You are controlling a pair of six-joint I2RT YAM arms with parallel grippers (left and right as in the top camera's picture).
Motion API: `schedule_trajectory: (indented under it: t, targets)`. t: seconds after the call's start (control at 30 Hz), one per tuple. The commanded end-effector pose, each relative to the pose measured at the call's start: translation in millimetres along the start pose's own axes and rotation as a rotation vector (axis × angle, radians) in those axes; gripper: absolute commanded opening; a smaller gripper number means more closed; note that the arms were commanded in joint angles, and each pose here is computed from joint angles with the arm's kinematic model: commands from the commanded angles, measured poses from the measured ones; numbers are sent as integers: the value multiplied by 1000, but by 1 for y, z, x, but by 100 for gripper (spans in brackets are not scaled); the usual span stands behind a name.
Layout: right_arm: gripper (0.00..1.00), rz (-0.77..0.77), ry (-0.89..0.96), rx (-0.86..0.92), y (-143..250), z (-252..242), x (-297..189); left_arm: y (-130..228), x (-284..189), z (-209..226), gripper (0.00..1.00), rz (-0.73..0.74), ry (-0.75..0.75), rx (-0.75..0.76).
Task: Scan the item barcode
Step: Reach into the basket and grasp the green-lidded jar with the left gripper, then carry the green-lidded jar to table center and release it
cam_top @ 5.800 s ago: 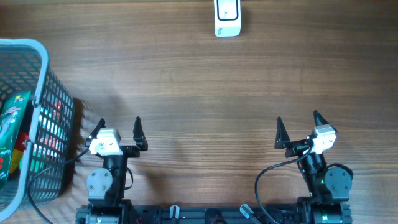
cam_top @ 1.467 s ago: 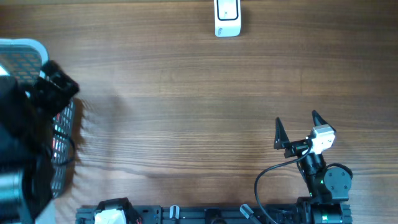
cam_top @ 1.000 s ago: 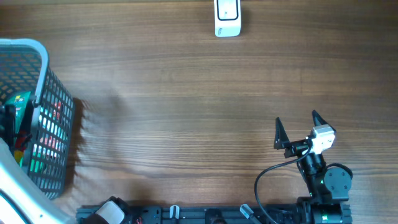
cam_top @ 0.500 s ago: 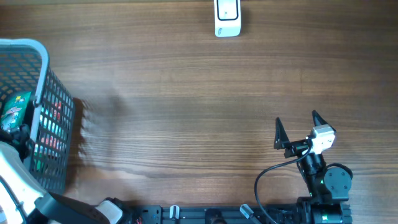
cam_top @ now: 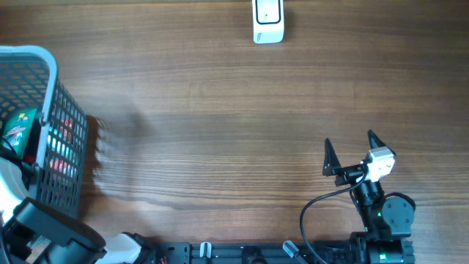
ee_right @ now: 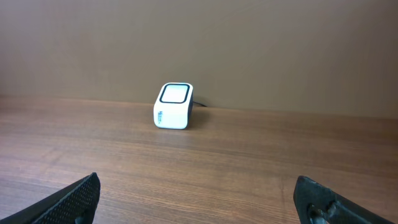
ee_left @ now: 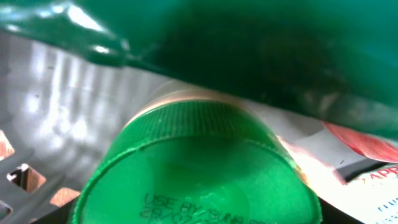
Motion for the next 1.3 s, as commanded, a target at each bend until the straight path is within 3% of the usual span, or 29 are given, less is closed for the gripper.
schedule_trajectory:
  t: [0.0,0.13,0.27,0.67,0.8,1.0,1.1,1.27]
  targets:
    - [100,-7,-19,-11,-1,3,0,2,0,4,67,6,-10,22]
    - [100,-7,-19,-12,-1,3,0,-4,-24,-1,60,-32,60,44]
    - [100,-7,-19,-12,-1,3,0,-10,-70,-9,60,-85,199,51]
    - [100,-7,-19,-11,-1,3,0,2,-292,-51,66,-210,977,211]
    - [100,-7,-19,-11,-1,3,0,54,-335,-50,65,-53,1199,425]
    - [100,-7,-19,-12,-1,3,0,178,-363,-17,64,184,1371,1002]
    - [100,-7,-19,-11,-1,3,0,227,-352,6,64,265,1316,1201]
    - [100,-7,-19,-11,-1,3,0,285,-314,37,64,247,1096,1449]
Point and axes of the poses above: each gripper's point midway between its finger pads, its own x axis out along the fingers, its own z axis along the line the jaws close on, y = z × x, the point moved 1 cm from there along -x, back along the fingers, and after that the axes turned 5 degrees about -x, right-handed, at the moved point
